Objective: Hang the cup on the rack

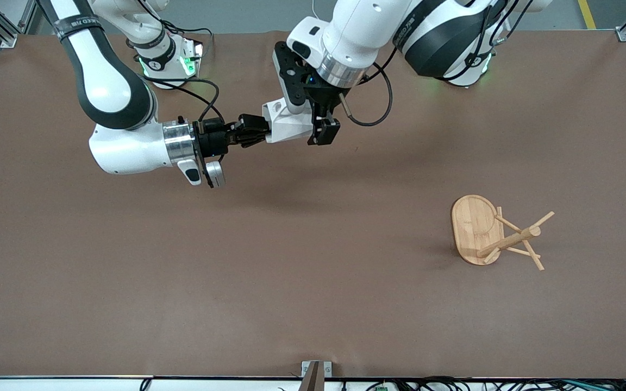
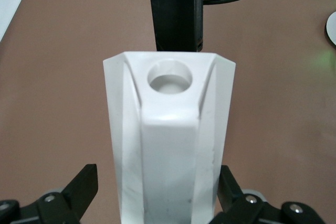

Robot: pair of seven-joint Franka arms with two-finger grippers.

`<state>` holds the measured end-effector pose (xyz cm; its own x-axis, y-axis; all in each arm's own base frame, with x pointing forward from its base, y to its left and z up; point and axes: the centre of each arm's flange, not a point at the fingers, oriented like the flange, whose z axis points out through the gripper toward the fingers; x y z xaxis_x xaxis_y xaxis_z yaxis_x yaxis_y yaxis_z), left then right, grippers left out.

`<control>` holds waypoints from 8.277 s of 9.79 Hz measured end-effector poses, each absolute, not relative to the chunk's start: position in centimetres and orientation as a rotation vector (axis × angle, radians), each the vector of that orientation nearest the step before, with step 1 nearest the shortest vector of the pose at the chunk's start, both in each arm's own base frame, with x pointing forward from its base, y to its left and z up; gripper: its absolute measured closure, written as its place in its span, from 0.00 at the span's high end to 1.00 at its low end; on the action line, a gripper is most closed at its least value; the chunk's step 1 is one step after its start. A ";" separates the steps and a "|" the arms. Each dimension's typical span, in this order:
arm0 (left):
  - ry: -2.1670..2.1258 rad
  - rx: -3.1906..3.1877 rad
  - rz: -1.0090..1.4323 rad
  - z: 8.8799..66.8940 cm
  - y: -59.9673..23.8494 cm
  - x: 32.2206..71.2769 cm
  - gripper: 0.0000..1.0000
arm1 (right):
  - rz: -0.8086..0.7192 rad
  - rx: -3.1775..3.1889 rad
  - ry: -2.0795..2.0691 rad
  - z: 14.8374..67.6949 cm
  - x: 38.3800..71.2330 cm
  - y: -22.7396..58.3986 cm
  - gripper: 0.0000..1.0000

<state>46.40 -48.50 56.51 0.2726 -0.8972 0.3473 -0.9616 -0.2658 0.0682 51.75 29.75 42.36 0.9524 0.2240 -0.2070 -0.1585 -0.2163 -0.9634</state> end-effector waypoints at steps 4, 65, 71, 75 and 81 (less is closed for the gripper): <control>-1.722 2.269 0.346 56.3 -49.0 46.1 0.72 | 0.339 -1.762 -0.039 42.1 51.9 29.5 0.07; -0.392 2.924 0.047 40.6 -6.3 61.7 1.00 | -0.003 -3.144 0.204 67.5 53.5 -6.4 1.00; -0.254 3.106 0.040 56.1 -5.8 56.3 1.00 | 0.000 -3.144 0.203 67.4 53.5 -6.4 1.00; -0.233 3.183 0.140 64.0 -4.6 55.3 1.00 | 0.000 -3.144 0.202 67.4 53.5 -6.4 1.00; -0.073 3.115 0.046 65.9 -5.7 52.5 1.00 | 0.002 -3.143 0.203 67.4 53.5 -6.4 1.00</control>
<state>52.54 -5.67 65.87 0.9985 -0.0465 0.0303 -0.0473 -0.9986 0.0246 53.49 -6.42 67.42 0.9917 -0.1288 -0.0005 -0.1288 -0.9916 0.0085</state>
